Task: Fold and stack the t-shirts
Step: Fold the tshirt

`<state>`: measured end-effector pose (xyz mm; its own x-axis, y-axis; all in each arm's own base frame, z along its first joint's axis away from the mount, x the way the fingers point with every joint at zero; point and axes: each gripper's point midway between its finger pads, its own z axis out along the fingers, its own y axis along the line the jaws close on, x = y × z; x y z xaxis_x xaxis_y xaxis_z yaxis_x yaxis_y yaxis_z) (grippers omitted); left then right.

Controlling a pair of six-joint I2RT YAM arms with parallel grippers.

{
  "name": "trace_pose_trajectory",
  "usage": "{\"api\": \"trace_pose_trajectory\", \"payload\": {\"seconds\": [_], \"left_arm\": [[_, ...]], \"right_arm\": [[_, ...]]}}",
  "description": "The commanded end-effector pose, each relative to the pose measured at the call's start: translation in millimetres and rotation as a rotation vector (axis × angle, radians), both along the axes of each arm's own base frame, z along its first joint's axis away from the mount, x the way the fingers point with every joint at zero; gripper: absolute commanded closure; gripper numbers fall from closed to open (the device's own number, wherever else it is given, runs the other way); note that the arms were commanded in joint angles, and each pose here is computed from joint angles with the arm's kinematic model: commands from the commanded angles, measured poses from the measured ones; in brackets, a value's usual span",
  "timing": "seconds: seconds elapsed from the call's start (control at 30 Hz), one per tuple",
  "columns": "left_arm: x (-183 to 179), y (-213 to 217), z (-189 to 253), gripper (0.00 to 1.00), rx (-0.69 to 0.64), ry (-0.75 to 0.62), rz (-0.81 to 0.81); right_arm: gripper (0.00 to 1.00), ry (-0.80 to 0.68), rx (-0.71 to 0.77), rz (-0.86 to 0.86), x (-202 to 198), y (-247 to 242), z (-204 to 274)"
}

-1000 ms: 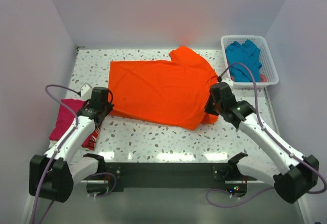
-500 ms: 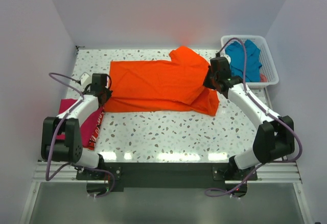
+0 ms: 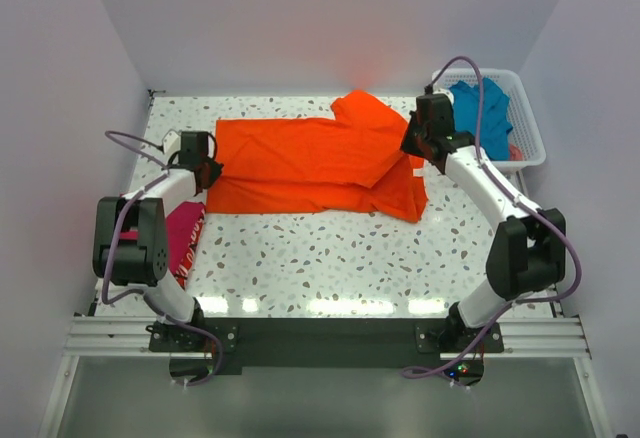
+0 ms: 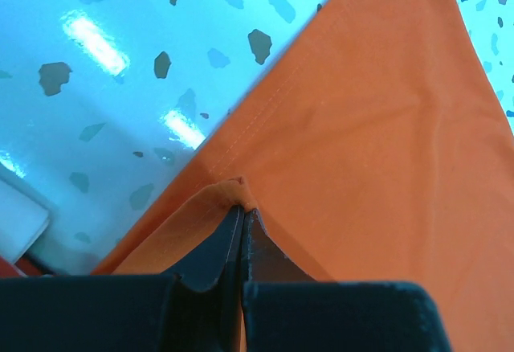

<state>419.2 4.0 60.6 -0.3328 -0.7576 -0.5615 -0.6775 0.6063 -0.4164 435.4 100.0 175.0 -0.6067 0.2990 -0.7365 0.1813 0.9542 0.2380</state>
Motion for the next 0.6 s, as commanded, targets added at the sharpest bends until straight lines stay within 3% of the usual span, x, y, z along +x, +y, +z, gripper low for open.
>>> {"api": "trace_pose_trajectory", "payload": {"seconds": [0.0, 0.57], "left_arm": [[29, 2, 20, 1.00, 0.007, -0.087, -0.018], [35, 10, 19, 1.00, 0.015, -0.074, 0.008]], "right_arm": [[1.00, -0.094, -0.021, 0.024, 23, 2, 30], [1.00, -0.093, -0.076, 0.024, 57, -4, 22]]}}
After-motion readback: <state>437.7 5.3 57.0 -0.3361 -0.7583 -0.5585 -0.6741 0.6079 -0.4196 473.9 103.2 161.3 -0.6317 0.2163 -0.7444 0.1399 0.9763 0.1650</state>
